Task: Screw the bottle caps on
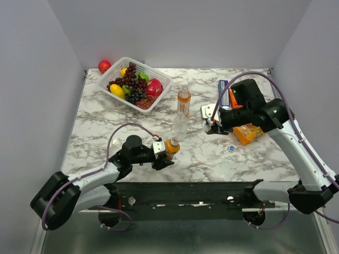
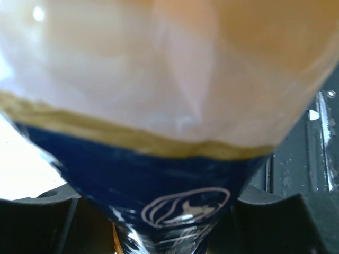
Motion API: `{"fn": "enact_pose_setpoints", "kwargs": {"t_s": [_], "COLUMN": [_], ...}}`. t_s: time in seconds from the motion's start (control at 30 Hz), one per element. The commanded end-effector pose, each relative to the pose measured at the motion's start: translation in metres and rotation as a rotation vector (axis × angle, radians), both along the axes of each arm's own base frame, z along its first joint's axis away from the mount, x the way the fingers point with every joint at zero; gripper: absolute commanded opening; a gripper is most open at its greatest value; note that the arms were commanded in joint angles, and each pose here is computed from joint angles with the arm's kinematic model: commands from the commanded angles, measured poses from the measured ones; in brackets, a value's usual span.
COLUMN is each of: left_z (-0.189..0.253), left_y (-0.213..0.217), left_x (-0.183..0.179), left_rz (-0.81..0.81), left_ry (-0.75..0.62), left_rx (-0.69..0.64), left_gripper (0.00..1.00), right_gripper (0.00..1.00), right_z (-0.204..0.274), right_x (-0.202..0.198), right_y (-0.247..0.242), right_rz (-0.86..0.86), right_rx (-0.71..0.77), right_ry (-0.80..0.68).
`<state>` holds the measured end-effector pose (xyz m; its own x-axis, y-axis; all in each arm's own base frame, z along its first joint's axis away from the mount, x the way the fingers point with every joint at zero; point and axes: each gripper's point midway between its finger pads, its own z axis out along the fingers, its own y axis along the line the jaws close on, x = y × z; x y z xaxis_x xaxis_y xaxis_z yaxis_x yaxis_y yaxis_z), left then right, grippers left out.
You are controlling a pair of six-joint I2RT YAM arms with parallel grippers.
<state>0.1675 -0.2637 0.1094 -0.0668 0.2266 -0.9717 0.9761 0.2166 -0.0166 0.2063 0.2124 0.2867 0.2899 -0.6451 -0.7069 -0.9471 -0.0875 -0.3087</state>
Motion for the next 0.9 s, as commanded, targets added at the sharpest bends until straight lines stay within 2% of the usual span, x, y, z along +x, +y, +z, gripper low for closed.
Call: {"fn": "enact_pose_setpoints", "kwargs": {"t_s": [0.0, 0.1, 0.3, 0.5, 0.87], "left_z": [0.023, 0.026, 0.025, 0.028, 0.027], "left_y": [-0.029, -0.038, -0.051, -0.058, -0.060], "left_x": [0.002, 0.004, -0.002, 0.004, 0.008], "left_rz": [-0.079, -0.086, -0.152, -0.164, -0.164], "left_ry": [-0.090, -0.122, -0.176, -0.205, -0.195], "left_rx": [-0.089, -0.103, -0.109, -0.099, -0.072], "left_gripper": [0.00, 0.00, 0.00, 0.00, 0.00], "right_gripper": [0.30, 0.31, 0.31, 0.32, 0.33], "right_z": [0.026, 0.042, 0.037, 0.026, 0.010], "right_x": [-0.040, -0.052, -0.056, -0.071, -0.079], "right_y": [0.010, 0.024, 0.044, 0.043, 0.043], "right_rz": [0.094, 0.183, 0.303, 0.437, 0.498], "right_rx": [-0.002, 0.001, -0.040, -0.079, -0.147], "right_ry": [0.117, 0.078, 0.036, 0.040, 0.013]}}
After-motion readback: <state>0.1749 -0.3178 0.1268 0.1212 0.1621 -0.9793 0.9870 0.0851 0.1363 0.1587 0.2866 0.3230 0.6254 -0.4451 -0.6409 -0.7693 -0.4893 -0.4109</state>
